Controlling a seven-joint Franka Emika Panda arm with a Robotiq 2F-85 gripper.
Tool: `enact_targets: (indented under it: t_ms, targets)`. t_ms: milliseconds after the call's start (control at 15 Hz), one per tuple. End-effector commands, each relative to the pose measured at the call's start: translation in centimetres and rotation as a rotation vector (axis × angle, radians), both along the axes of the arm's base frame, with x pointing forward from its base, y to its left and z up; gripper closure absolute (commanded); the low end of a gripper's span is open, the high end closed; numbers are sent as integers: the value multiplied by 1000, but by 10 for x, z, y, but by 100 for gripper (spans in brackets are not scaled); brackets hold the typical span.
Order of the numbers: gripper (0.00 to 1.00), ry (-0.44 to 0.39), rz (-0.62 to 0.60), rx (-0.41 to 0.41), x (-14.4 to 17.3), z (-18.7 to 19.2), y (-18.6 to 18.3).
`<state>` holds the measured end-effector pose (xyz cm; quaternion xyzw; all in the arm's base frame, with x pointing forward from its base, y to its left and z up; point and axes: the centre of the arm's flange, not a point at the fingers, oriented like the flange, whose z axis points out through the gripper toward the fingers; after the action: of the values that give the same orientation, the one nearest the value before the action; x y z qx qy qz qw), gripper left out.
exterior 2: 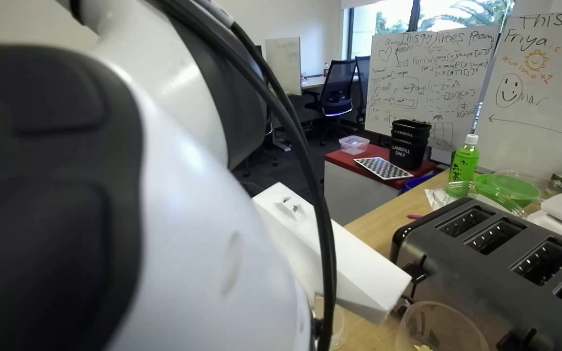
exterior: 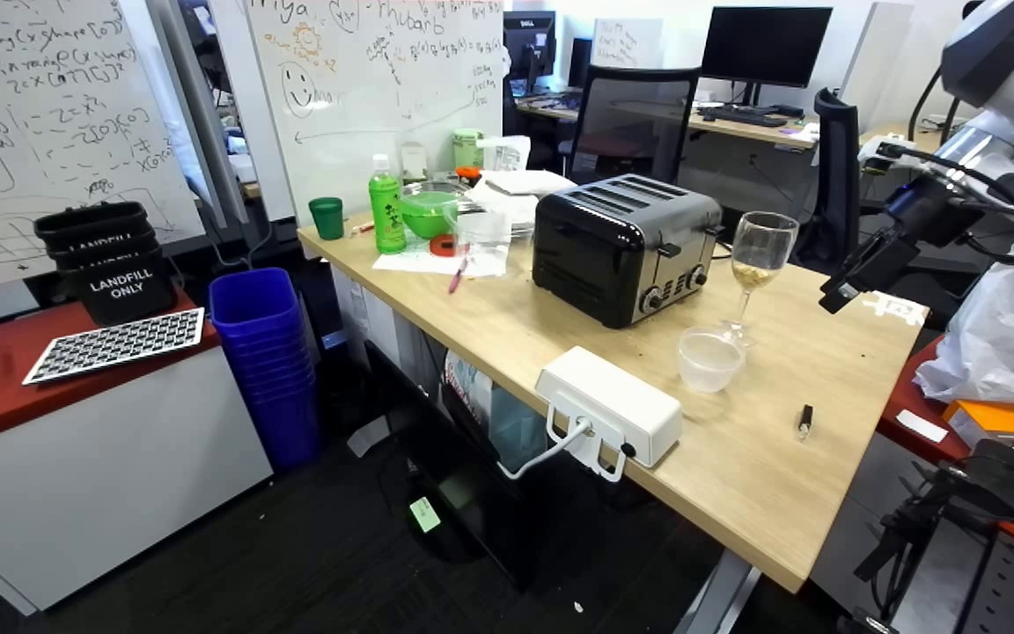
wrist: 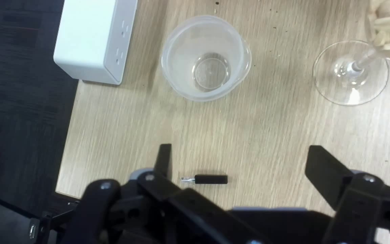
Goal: Pour the contents in the wine glass into the bowl.
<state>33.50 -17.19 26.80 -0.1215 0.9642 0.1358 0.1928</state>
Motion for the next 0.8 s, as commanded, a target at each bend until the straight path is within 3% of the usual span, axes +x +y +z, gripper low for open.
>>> enact_targets:
  t_ms: [0, 200, 467, 733]
  targets:
    - [0, -46, -74, 18, -12, -12, -5]
    - [0, -101, -120, 25, -21, -19, -8]
    - [0, -157, -136, -35, -23, -29, -11]
    - [0, -207, -143, -2, -25, -45, -12]
